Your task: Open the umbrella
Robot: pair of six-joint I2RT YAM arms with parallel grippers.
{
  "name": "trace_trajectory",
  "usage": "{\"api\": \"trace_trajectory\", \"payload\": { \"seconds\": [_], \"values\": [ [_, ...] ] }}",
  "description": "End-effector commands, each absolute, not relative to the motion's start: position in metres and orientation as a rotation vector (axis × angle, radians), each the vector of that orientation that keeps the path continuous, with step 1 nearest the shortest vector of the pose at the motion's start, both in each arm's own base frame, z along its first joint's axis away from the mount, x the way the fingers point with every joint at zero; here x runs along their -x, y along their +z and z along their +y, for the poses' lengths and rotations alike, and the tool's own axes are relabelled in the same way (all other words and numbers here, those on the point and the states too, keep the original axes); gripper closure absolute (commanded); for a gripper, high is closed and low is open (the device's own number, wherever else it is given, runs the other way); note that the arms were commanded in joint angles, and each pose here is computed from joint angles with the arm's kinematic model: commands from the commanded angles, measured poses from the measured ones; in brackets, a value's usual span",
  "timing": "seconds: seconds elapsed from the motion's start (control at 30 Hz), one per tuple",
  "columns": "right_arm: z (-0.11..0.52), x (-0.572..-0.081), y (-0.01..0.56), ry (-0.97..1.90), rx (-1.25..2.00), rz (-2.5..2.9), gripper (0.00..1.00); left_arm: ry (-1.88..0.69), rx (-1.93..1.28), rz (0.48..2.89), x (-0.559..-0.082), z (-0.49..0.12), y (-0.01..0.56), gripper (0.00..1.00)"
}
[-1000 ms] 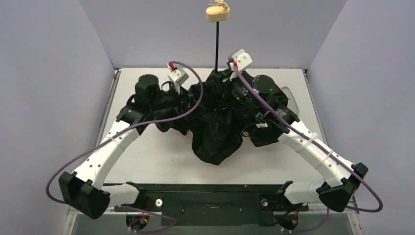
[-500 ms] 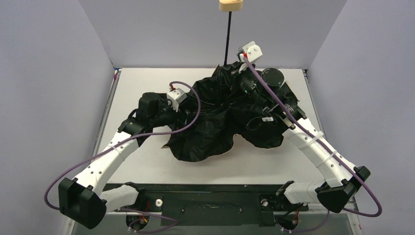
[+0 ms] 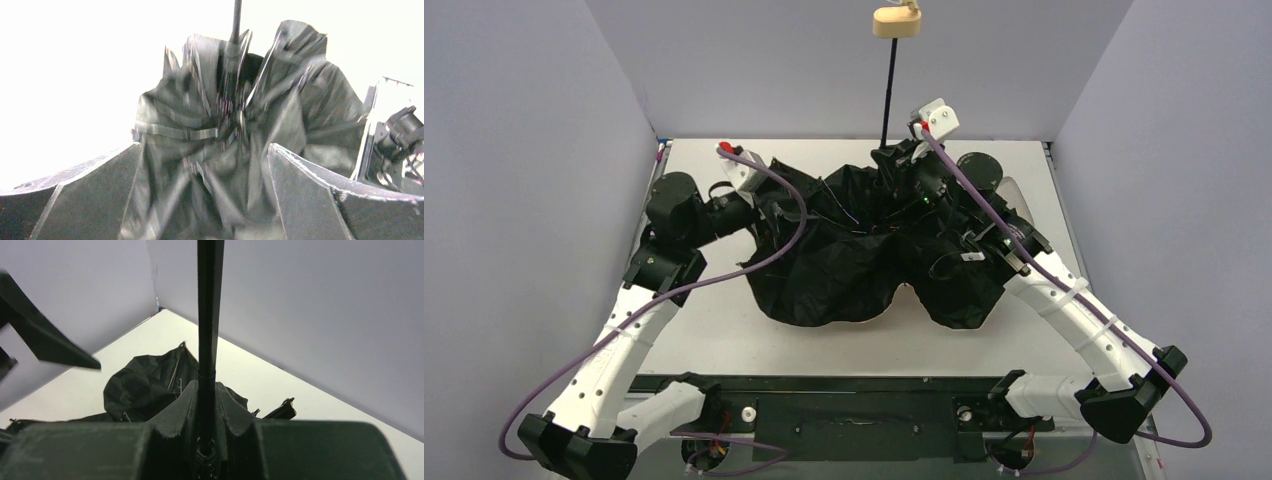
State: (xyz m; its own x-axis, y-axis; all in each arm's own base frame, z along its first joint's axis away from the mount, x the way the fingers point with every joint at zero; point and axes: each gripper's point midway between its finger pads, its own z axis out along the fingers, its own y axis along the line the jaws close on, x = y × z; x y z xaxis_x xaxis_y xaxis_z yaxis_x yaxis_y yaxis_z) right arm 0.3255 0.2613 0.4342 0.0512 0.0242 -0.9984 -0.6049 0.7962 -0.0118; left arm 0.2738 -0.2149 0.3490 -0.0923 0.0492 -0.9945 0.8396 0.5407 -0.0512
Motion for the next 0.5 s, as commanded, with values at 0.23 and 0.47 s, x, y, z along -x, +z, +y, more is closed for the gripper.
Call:
{"api": "trace_trajectory", "payload": {
  "seconds": [0.23, 0.47],
  "values": [
    [0.266, -0.318, 0.48, 0.547, 0.375, 1.326, 1.0, -0.716, -1.014, 1.101, -0.261, -0.268, 0.431, 0.4],
    [0.277, -0.324, 0.484, 0.57, 0.337, 1.334, 1.0, -0.665, -1.213, 1.072, -0.252, -0.311, 0.386, 0.74]
  ]
}}
